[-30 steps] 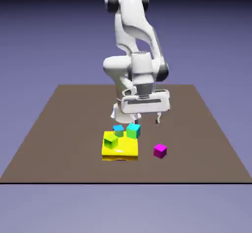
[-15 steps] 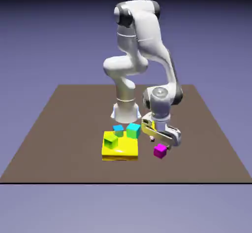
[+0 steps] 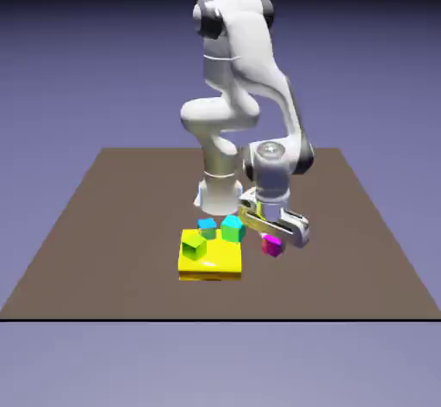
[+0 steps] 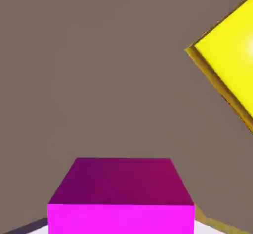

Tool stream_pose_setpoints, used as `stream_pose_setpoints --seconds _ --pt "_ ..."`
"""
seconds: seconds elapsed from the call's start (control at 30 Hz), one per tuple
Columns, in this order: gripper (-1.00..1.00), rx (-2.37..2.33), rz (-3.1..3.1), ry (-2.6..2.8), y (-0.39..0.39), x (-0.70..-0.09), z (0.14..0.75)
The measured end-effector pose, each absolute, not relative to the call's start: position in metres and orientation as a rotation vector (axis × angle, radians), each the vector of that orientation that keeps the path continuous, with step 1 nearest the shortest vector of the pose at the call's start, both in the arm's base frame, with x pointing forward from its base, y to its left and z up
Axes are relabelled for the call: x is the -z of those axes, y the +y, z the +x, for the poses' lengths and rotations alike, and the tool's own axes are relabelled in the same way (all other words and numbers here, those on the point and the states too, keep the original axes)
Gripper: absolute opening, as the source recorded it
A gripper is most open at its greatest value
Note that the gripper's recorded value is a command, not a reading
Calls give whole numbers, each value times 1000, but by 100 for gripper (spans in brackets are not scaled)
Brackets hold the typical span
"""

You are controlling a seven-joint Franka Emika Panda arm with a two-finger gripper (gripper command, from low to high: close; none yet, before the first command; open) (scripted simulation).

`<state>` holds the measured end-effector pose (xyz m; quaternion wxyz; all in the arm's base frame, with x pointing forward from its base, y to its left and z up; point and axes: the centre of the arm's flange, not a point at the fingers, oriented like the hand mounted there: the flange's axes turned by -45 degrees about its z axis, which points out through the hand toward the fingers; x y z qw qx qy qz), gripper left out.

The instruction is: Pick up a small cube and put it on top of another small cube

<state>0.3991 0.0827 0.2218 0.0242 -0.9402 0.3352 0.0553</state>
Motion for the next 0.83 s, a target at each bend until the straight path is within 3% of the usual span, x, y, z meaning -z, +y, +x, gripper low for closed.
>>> stream_pose_setpoints --seconds 0.37,0.57,0.6,0.67,0.83 --pt "-100 -179 -2980 858 -80 -300 386" --pt "-100 -179 -2982 857 -77 -233 381" --pt "100 -179 -2981 859 -77 -230 381" --pt "100 -180 -2982 859 -77 -230 381" --pt "100 -180 -2982 858 -81 -297 386"
